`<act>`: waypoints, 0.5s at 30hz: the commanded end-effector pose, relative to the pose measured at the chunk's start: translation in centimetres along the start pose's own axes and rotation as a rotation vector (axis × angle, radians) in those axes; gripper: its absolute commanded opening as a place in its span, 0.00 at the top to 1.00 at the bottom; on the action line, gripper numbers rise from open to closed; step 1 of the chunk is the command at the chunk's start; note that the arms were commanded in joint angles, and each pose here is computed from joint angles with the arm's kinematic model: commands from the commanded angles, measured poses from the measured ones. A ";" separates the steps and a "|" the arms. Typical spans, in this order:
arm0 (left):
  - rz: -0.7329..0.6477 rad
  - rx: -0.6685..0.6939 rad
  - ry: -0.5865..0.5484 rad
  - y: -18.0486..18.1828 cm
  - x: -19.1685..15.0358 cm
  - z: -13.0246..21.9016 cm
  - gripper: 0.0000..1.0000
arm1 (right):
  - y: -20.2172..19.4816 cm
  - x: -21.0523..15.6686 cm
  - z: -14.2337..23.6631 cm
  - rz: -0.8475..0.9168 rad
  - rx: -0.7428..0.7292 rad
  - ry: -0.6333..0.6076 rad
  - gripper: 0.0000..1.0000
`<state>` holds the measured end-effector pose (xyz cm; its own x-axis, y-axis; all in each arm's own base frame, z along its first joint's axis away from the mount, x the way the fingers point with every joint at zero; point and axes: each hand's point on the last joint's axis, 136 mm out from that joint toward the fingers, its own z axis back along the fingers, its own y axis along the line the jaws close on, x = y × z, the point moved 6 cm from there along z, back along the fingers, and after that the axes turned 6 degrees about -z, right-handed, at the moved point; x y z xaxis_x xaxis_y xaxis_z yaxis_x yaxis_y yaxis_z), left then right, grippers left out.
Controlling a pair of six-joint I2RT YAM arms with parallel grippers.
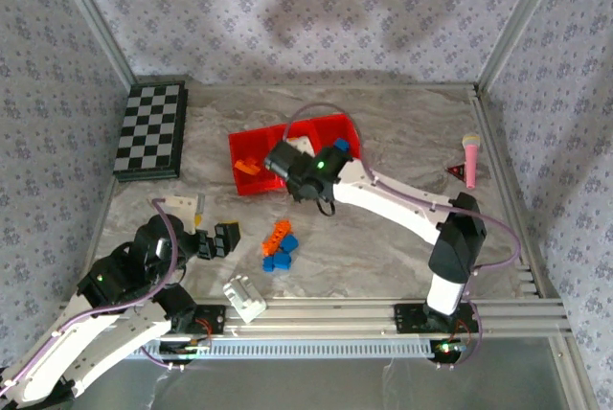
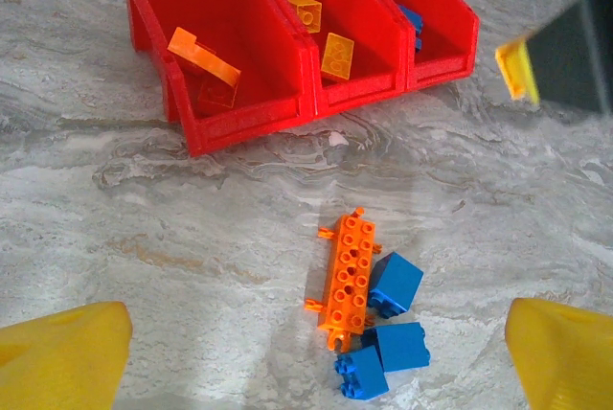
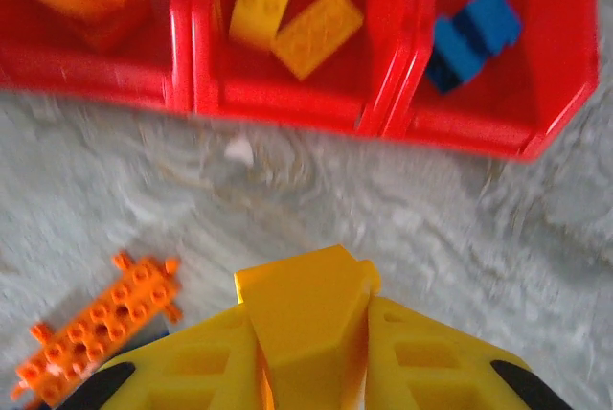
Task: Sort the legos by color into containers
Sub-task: Place the lego in the container.
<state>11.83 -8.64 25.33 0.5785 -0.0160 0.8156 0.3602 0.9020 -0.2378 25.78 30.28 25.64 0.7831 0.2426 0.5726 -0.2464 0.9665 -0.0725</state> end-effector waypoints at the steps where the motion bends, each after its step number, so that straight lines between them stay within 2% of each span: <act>1: 0.005 0.017 -0.004 0.2 -0.1 0.1 0.00 | 0.3 3.1 -0.3 0.047 0.055 -0.045 0.74; 10: 0.002 0.018 0.000 0.2 -0.1 0.0 0.00 | 0.5 7.7 -7.1 0.024 0.119 -0.010 0.74; 15: 0.002 0.020 -0.001 0.2 -0.1 0.0 0.00 | 0.2 8.6 -11.2 -0.026 0.152 0.037 0.74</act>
<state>11.86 -8.61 25.33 0.5776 -0.0156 0.8162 0.3579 0.9035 -0.2360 37.60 32.98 21.48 0.8067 0.2290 0.5447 -0.2828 0.9590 0.0156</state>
